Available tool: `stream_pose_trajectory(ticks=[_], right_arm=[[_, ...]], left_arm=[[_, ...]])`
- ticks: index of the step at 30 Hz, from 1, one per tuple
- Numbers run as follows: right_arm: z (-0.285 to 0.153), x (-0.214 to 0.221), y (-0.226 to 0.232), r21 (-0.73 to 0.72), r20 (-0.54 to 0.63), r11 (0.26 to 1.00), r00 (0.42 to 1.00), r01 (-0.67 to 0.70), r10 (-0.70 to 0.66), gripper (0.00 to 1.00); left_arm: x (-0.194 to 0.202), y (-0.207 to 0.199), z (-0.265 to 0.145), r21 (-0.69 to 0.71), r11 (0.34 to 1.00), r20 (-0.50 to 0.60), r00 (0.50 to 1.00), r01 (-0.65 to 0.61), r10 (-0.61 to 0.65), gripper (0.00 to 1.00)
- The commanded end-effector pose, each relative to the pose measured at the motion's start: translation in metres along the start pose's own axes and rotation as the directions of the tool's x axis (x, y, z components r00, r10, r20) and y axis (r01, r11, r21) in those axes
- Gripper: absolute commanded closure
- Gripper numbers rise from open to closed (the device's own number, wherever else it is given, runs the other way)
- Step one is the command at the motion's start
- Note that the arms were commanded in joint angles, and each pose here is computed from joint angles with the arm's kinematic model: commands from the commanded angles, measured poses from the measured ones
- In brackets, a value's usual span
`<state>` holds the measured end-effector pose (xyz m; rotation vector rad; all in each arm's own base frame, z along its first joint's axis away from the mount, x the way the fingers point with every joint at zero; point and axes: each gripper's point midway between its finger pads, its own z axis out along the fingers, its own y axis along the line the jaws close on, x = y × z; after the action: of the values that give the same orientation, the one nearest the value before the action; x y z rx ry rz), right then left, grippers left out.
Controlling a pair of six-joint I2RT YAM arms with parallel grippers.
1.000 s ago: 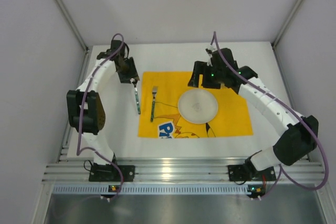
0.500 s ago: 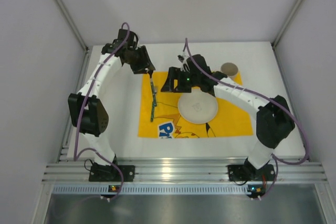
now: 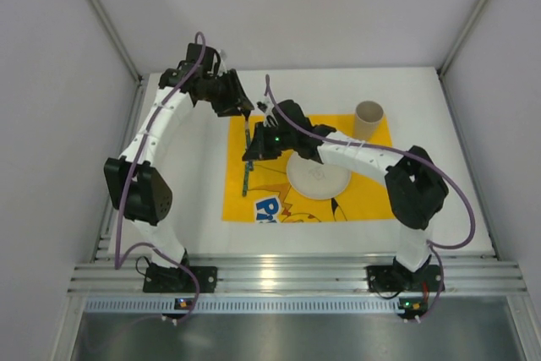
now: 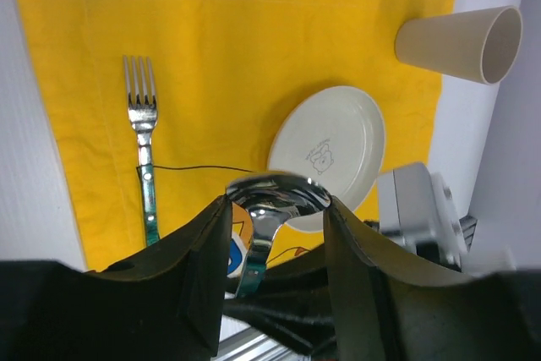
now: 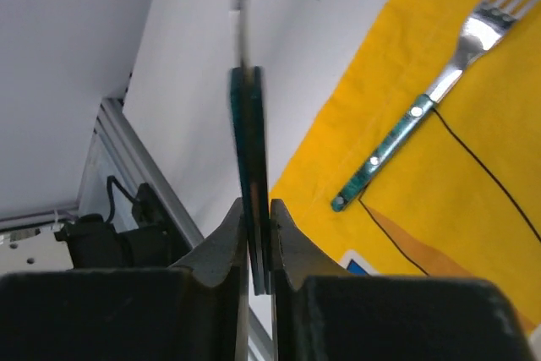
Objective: Set the dinner table for one person
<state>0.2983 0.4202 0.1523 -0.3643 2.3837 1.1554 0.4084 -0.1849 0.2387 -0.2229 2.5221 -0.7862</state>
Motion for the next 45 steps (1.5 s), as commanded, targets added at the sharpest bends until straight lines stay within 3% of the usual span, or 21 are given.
stream_pose_trajectory(ticks=[1, 3, 4, 6, 9, 11, 14, 19, 23, 30, 33, 40, 45], right_arm=[[-0.002, -0.023, 0.010, 0.016, 0.078, 0.999, 0.996, 0.039, -0.040, 1.00], [-0.014, -0.025, 0.006, 0.052, 0.087, 0.997, 0.994, 0.059, -0.063, 1.00], [-0.022, -0.031, 0.001, 0.077, 0.109, 0.995, 0.992, 0.058, -0.067, 1.00], [-0.047, -0.036, -0.002, 0.120, 0.129, 0.991, 0.988, 0.066, -0.082, 1.00], [-0.092, -0.039, -0.037, 0.249, 0.151, 0.968, 0.986, 0.029, -0.069, 1.00], [-0.117, -0.024, -0.062, 0.326, 0.119, 0.945, 0.992, -0.003, -0.038, 1.00], [-0.159, 0.014, -0.112, 0.446, 0.088, 0.894, 0.996, -0.051, 0.013, 1.00], [-0.209, 0.051, -0.159, 0.574, 0.083, 0.809, 0.992, -0.127, 0.097, 1.00], [-0.223, 0.091, -0.195, 0.675, -0.005, 0.719, 0.973, -0.166, 0.229, 1.00], [-0.245, 0.108, -0.243, 0.825, -0.066, 0.552, 0.950, -0.120, 0.306, 1.00], [-0.248, 0.105, -0.257, 0.856, -0.097, 0.510, 0.944, -0.082, 0.314, 1.00], [-0.232, 0.101, -0.271, 0.848, -0.149, 0.527, 0.934, -0.048, 0.324, 1.00], [-0.237, 0.101, -0.283, 0.881, -0.152, 0.473, 0.936, -0.017, 0.317, 1.00]], left_arm=[[-0.001, -0.020, -0.029, 0.056, 0.998, 0.038, 0.999, -0.025, 0.023, 1.00], [0.002, -0.014, -0.028, 0.037, 0.999, 0.038, 0.999, -0.025, 0.024, 0.94], [0.003, -0.010, -0.027, 0.025, 0.999, 0.039, 0.999, -0.026, 0.025, 0.84], [0.007, -0.001, -0.025, -0.005, 0.999, 0.045, 0.998, -0.033, 0.033, 0.52], [0.020, 0.017, -0.021, -0.054, 0.998, 0.020, 0.999, -0.036, 0.037, 0.35], [0.025, 0.023, -0.022, -0.074, 0.997, 0.018, 0.999, -0.039, 0.040, 0.31], [0.030, 0.032, -0.027, -0.098, 0.994, 0.034, 0.998, -0.051, 0.054, 0.26], [0.042, 0.047, -0.021, -0.120, 0.991, 0.010, 0.999, -0.052, 0.053, 0.27], [0.044, 0.047, -0.014, -0.106, 0.993, 0.000, 0.999, -0.048, 0.048, 0.29], [0.044, 0.048, -0.007, -0.093, 0.995, 0.006, 0.999, -0.037, 0.038, 0.31], [0.046, 0.048, -0.007, -0.080, 0.996, 0.024, 0.999, -0.029, 0.031, 0.31], [0.061, 0.057, -0.007, -0.080, 0.997, 0.040, 0.999, 0.006, -0.003, 0.32], [0.067, 0.062, -0.007, -0.090, 0.996, 0.042, 0.999, 0.014, -0.011, 0.32]])
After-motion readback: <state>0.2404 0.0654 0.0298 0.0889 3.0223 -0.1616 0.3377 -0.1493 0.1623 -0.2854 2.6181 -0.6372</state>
